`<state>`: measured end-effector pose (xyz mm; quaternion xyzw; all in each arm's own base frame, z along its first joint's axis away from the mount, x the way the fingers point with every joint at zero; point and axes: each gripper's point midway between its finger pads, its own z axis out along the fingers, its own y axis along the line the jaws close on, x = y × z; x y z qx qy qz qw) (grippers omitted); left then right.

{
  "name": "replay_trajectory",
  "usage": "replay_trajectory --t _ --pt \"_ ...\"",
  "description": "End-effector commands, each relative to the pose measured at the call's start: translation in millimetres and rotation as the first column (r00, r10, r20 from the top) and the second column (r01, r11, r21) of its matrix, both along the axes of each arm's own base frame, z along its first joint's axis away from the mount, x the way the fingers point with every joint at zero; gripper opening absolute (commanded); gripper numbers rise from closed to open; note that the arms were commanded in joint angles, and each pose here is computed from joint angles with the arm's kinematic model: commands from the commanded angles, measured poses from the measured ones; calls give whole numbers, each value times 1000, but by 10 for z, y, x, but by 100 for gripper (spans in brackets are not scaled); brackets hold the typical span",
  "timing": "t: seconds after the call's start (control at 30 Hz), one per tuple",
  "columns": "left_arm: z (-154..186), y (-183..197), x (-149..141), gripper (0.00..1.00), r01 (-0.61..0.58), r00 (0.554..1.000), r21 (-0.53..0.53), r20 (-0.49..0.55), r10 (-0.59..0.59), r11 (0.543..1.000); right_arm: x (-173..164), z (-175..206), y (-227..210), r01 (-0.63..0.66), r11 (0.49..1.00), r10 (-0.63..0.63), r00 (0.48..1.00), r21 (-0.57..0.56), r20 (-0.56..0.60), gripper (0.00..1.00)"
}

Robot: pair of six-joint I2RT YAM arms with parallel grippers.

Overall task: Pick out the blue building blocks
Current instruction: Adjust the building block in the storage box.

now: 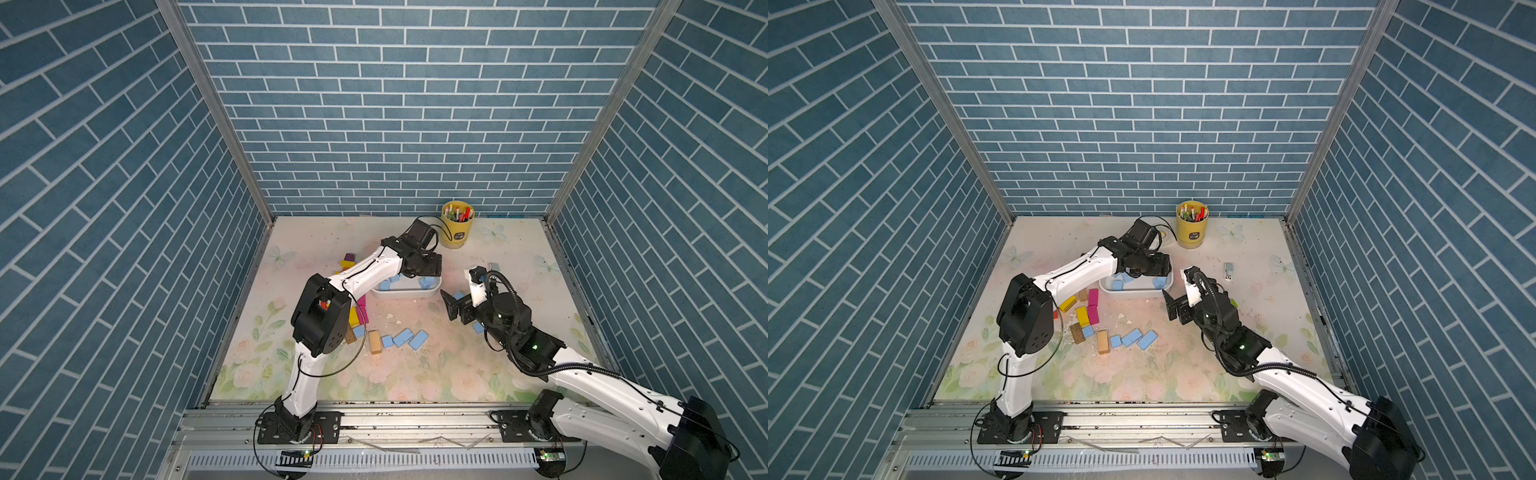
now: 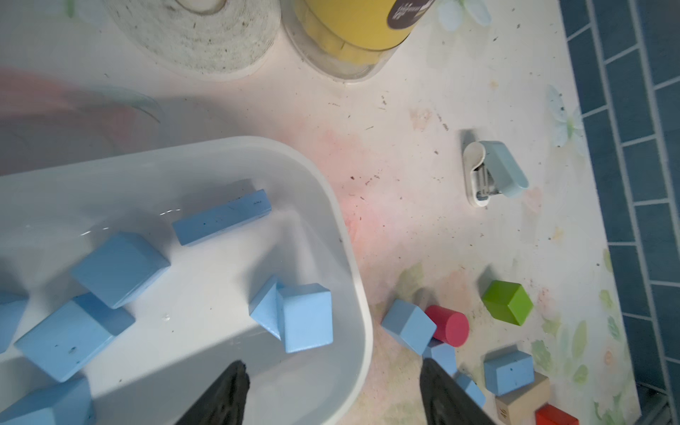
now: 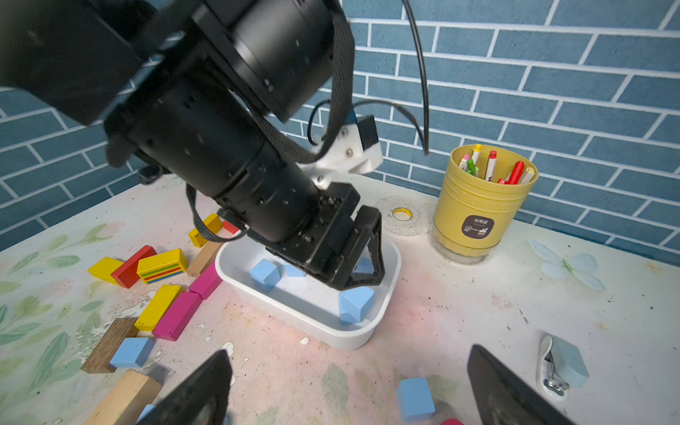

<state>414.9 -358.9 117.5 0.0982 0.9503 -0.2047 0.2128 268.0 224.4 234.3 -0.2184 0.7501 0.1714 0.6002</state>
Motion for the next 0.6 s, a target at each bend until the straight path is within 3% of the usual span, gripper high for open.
replay_trajectory --t 0.0,0.2,0.57 --pt "-95 47 -23 69 22 999 67 -26 -20 998 17 113 -62 27 1000 -27 998 10 50 99" --pt "-284 82 8 62 23 999 119 -42 -19 993 15 114 -63 26 1000 -27 998 10 49 99" --pt "-411 0 39 56 34 997 107 -67 -27 994 18 102 -51 22 1000 -23 999 6 45 99"
